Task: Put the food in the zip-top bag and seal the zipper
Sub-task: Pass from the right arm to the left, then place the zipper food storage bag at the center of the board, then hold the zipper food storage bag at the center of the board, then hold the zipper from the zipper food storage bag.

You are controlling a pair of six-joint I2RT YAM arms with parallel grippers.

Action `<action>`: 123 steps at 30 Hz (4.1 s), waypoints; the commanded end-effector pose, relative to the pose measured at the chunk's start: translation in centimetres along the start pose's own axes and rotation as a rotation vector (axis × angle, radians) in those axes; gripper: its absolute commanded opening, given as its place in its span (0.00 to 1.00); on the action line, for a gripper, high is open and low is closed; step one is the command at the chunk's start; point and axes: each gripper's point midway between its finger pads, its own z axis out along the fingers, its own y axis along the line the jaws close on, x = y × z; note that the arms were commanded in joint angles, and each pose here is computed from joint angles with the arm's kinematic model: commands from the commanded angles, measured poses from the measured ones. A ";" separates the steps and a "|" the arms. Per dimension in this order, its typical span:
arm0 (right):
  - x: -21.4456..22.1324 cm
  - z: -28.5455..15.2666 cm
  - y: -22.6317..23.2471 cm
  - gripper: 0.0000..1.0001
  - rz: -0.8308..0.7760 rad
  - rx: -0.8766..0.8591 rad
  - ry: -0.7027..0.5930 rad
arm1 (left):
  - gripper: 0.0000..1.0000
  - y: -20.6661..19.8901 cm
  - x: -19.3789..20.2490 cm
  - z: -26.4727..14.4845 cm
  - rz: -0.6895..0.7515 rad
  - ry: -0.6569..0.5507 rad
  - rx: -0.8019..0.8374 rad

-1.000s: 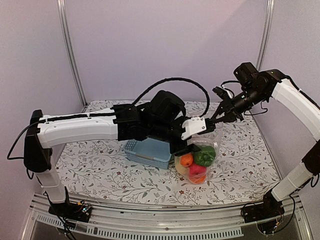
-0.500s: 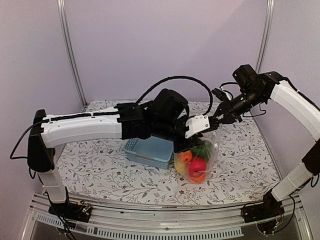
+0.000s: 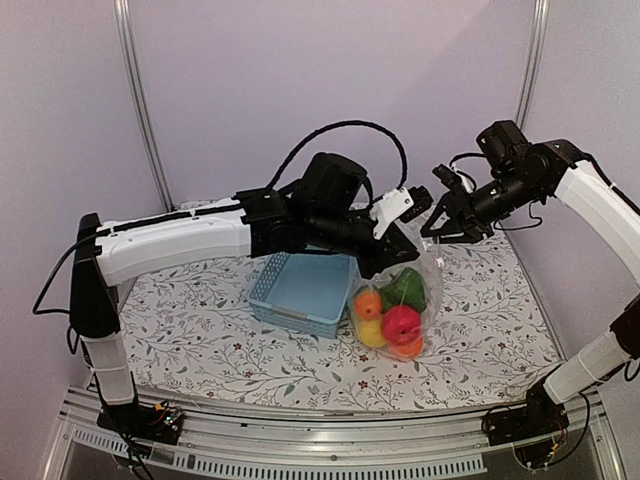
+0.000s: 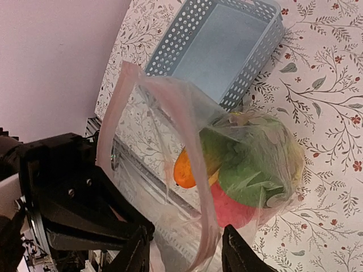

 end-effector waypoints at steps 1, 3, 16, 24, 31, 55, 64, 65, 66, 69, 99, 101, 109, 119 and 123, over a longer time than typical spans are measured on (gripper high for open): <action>1.2 -3.2 1.2 0.43 -0.072 0.011 -0.128 | 0.08 1.6 -1.8 0.7 -0.149 -0.089 0.031; 1.7 -3.2 1.0 0.44 -0.111 0.003 -0.171 | 0.08 2.1 -1.7 0.9 -0.183 -0.098 0.028; 1.6 -4.7 0.2 0.45 -0.340 0.032 -0.437 | 0.07 3.4 -3.5 1.3 -0.315 -0.188 0.091; 1.4 -4.3 1.0 0.45 -0.440 0.004 -0.409 | 0.05 4.6 -2.6 1.3 -0.336 -0.182 0.079; 4.2 -3.9 2.8 0.58 -0.466 -0.133 -0.315 | 0.03 5.5 -1.6 2.1 -0.366 -0.181 0.088; 8.9 -0.8 0.9 0.53 -0.483 -0.155 -0.204 | 0.03 7.9 0.9 3.1 -0.409 -0.143 0.046; 7.2 1.6 0.9 0.42 -0.534 -0.125 -0.204 | 0.03 8.1 0.9 3.0 -0.401 -0.132 0.033; 7.0 1.7 0.8 0.40 -0.539 -0.112 -0.207 | 0.03 8.2 0.9 3.0 -0.400 -0.130 0.031; 6.8 1.8 0.7 0.37 -0.541 -0.101 -0.210 | 0.03 8.2 1.0 3.0 -0.398 -0.127 0.030; 6.2 1.6 0.5 0.26 -0.551 -0.069 -0.232 | 0.03 8.2 1.0 2.8 -0.394 -0.125 0.026; 6.2 -2.1 6.7 0.00 -0.693 -0.163 -0.153 | 0.77 3.2 -6.9 -7.3 -0.018 -0.152 0.034; 6.1 -2.1 7.9 0.00 -0.717 -0.179 -0.146 | 0.77 2.5 -6.3 -6.9 -0.029 -0.146 0.066; 5.5 -1.5 12.7 0.00 -0.800 -0.254 -0.086 | 0.76 1.9 -5.5 -7.7 -0.019 -0.114 0.052; 6.6 1.4 7.3 0.00 -0.799 -0.073 -0.038 | 0.71 1.1 -3.9 -8.2 -0.025 -0.081 0.062; 5.4 1.0 6.0 0.00 -0.808 0.029 -0.075 | 0.71 1.2 -3.5 -8.4 -0.029 -0.079 0.051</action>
